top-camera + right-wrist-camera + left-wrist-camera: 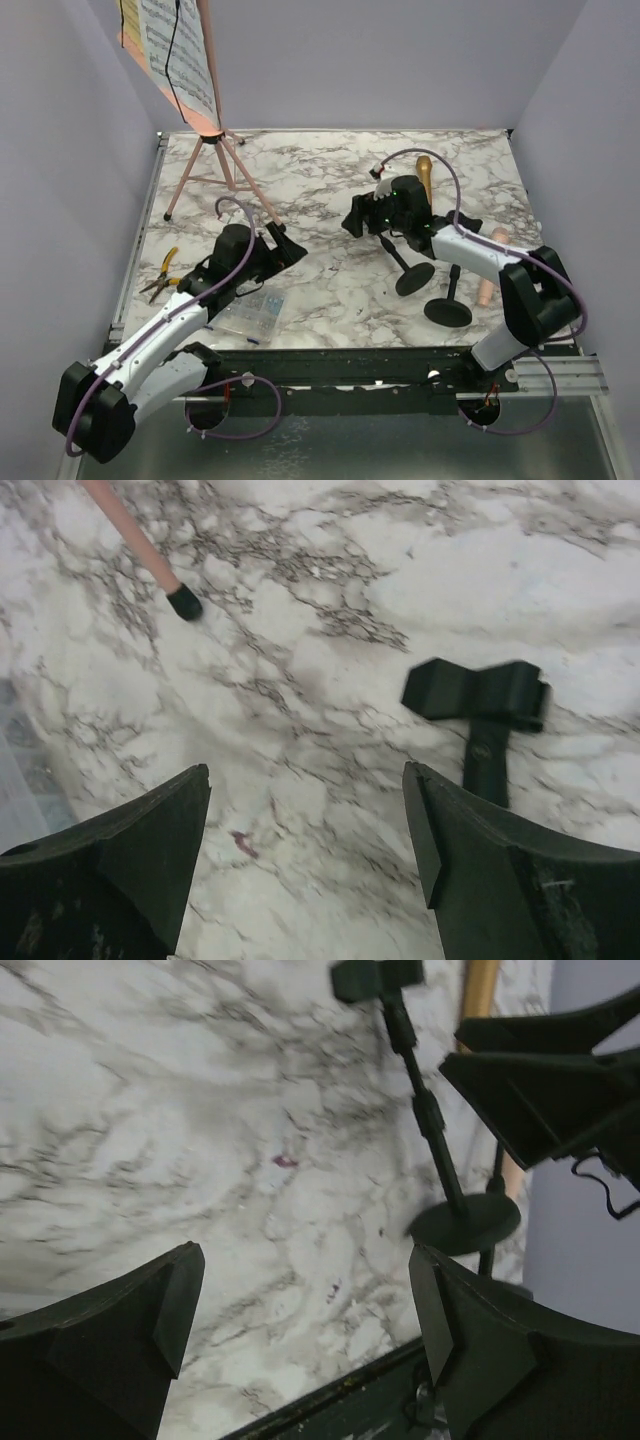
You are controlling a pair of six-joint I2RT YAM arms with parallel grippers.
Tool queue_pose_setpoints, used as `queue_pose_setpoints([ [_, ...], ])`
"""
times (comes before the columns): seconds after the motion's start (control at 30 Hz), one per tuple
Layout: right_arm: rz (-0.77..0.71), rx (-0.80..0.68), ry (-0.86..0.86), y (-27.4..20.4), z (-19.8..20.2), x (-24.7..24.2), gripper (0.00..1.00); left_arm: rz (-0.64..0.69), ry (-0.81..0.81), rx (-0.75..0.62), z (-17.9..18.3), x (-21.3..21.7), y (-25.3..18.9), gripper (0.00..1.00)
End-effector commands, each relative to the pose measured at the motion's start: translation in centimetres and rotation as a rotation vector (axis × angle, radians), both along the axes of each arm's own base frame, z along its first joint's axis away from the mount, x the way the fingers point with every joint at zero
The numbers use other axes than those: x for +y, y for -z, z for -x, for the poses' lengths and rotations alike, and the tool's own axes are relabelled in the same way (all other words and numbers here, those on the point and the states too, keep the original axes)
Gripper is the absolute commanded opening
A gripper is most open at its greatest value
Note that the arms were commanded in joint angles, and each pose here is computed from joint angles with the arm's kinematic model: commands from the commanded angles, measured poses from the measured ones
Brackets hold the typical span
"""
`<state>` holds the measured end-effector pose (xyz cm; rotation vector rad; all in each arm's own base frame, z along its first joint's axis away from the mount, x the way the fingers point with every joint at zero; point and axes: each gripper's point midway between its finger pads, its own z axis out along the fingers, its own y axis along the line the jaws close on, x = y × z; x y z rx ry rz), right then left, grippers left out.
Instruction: Set up the instrument practice props
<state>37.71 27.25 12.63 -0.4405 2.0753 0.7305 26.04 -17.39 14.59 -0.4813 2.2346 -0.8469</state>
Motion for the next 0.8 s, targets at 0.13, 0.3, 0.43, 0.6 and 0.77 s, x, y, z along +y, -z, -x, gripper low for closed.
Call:
queue_pose_setpoints([
  [0.13,0.109,-0.083,0.289,-2.1,1.0,-7.8,0.87,0.010,0.262,-0.282,-1.2,-9.5,-6.3,0.90],
  [0.3,0.052,0.103,0.396,-0.5,2.8,-8.8,0.91,-0.101,0.446,-0.365,-4.1,-13.3,-10.2,0.91],
  [0.43,0.102,0.292,0.675,1.6,4.4,-12.7,0.94,-0.209,0.476,-0.420,-6.2,-13.7,-12.0,0.91],
  [0.6,0.186,0.485,0.973,1.9,7.6,-16.4,0.96,-0.285,0.577,-0.438,-5.9,-13.9,-10.9,0.92],
  [0.77,0.296,0.663,1.128,1.0,11.6,-18.3,0.98,-0.346,0.614,-0.390,-5.4,-13.2,-7.7,0.92],
])
